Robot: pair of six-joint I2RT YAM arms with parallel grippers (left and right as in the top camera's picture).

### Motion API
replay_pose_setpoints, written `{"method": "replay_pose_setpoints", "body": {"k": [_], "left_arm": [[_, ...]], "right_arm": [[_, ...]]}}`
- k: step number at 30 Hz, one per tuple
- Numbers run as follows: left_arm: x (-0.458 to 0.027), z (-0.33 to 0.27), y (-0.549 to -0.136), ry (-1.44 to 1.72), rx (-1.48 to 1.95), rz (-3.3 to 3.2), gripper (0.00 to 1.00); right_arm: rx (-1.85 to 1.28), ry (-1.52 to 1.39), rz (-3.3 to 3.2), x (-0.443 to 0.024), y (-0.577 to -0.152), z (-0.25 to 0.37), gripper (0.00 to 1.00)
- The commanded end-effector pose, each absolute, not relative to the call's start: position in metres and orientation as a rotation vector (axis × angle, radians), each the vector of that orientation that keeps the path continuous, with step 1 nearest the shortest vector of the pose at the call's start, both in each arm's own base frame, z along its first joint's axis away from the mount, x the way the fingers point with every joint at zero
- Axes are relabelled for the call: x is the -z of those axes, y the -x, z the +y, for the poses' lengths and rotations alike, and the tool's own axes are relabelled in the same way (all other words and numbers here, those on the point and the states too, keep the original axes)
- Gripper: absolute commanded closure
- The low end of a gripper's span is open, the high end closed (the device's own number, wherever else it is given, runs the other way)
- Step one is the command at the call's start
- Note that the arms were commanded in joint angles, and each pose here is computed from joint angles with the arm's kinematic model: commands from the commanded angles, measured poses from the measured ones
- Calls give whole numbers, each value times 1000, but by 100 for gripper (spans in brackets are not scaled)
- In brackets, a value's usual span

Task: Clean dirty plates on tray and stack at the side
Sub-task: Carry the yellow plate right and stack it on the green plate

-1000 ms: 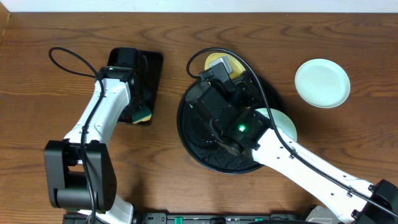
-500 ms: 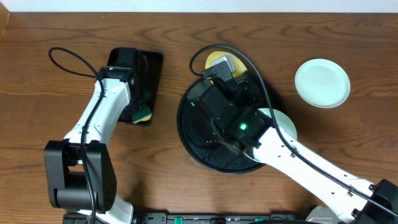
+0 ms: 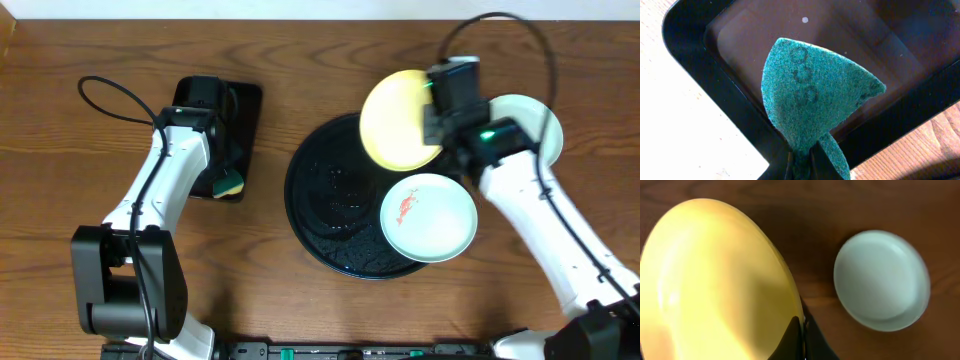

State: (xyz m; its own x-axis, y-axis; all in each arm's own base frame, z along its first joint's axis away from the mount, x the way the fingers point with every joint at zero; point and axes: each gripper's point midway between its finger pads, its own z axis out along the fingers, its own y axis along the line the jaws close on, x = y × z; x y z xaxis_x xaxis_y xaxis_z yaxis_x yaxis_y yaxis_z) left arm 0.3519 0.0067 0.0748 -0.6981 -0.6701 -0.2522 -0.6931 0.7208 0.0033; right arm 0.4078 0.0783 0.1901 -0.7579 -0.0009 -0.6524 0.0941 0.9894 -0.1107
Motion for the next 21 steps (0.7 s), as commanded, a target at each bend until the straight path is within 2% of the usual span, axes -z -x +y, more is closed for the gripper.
{"method": "replay_pose_setpoints", "body": {"k": [1, 11, 21], "left_arm": [[-72, 8, -350, 1094, -157, 2696, 92], [-72, 8, -350, 1094, -156, 2696, 93], [-72, 7, -352, 1091, -151, 2690, 92]], "right_arm": [[-99, -279, 2470, -188, -411, 51, 99], [-10, -930, 2339, -166, -399, -94, 99], [16, -1147, 2213, -117, -384, -148, 99]]}}
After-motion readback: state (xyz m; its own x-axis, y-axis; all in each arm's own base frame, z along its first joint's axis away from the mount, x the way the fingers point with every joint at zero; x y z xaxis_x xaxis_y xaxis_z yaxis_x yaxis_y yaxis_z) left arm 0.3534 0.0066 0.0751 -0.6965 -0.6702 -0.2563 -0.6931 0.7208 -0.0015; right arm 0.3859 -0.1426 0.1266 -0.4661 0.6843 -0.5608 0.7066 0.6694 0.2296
